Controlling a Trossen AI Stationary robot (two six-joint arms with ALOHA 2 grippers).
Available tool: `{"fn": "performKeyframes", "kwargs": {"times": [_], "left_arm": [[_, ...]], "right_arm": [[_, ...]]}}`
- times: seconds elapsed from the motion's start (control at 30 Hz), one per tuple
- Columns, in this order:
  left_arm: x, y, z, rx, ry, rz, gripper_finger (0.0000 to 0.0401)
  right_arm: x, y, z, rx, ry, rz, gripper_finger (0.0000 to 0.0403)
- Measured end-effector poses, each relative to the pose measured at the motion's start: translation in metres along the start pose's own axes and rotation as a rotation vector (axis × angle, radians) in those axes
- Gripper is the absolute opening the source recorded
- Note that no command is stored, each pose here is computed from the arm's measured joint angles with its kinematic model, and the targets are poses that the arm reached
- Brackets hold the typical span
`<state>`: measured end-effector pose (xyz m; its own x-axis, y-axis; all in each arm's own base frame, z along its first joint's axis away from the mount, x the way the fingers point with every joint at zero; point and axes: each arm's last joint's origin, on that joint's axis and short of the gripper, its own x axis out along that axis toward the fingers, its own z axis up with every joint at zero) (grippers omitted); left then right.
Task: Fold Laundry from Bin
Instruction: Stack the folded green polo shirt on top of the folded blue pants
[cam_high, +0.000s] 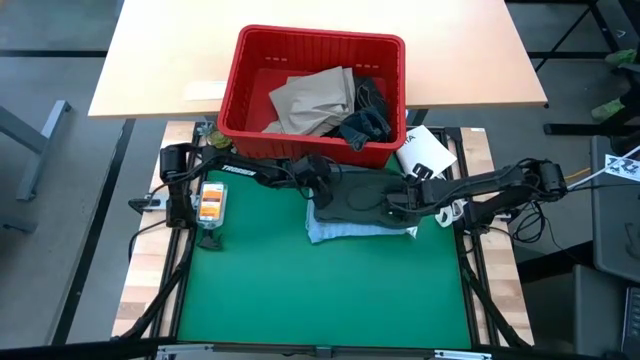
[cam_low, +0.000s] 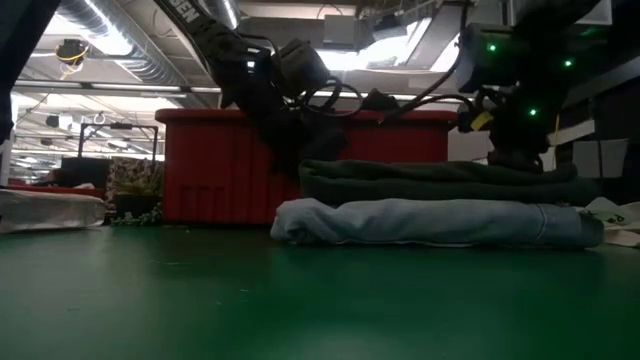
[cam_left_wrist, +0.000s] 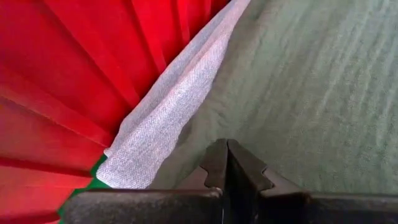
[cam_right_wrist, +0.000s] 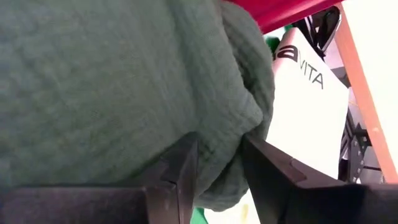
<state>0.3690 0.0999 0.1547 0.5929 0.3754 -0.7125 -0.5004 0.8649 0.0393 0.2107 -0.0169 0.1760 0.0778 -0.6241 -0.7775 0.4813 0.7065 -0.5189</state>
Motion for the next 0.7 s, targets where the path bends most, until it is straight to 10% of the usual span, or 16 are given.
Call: {"fn": "performKeyframes", "kwargs": {"times": [0.43,0.7], "left_arm": [[-0.055,0.003,0.032,-0.032,-0.15,-0.052,0.0002],[-0.092,-0.009,0.043,-0.008,-0.223,-0.215,0.0002]], "right_arm": [[-0.066,-0.033,0.051,-0.078,-0.015,0.06,0.0127],[-0.106,-0.044,0.076,-0.042,-0.06,0.358,0.0127]]}}
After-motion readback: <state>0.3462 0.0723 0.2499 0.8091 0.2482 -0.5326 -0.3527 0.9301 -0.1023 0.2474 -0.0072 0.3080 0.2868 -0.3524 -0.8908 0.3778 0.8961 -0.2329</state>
